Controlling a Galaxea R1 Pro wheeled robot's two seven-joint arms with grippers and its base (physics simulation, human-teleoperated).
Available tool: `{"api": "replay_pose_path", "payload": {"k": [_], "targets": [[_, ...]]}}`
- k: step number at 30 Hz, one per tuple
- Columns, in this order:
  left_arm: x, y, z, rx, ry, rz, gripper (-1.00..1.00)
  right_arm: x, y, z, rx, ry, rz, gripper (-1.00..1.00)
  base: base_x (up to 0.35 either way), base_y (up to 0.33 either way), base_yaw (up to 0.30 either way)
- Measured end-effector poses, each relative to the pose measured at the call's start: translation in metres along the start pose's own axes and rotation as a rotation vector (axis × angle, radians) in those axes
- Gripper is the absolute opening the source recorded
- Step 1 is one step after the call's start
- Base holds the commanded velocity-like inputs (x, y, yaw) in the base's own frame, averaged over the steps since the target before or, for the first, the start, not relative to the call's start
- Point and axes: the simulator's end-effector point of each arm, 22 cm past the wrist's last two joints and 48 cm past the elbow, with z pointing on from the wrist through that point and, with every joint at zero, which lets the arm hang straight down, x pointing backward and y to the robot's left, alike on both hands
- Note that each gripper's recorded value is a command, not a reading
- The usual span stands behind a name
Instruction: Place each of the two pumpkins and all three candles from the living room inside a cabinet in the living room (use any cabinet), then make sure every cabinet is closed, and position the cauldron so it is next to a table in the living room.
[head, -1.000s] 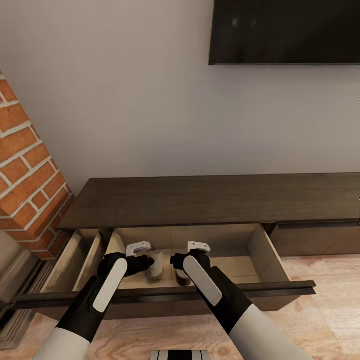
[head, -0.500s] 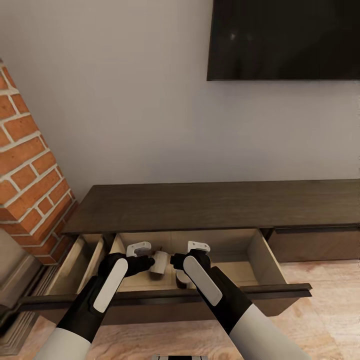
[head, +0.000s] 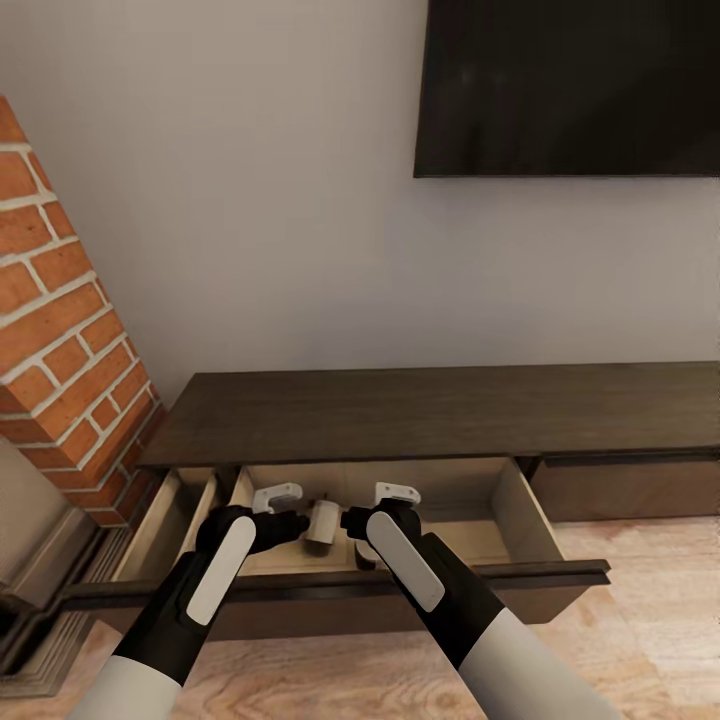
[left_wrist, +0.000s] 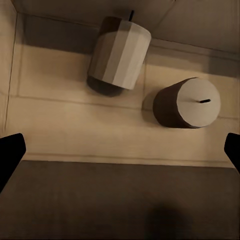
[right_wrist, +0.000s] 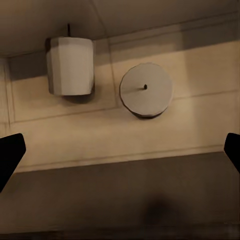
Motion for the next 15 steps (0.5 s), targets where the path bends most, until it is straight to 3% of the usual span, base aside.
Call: {"api": "replay_pose_path", "payload": {"k": [15], "targets": [[-0.025, -0.009, -0.027, 0.004, -0.007, 0.001, 1.0, -0.022, 0.006, -0.025, 0.0, 0.001, 0.0, 1.0, -0.005, 0.001, 0.0]]}}
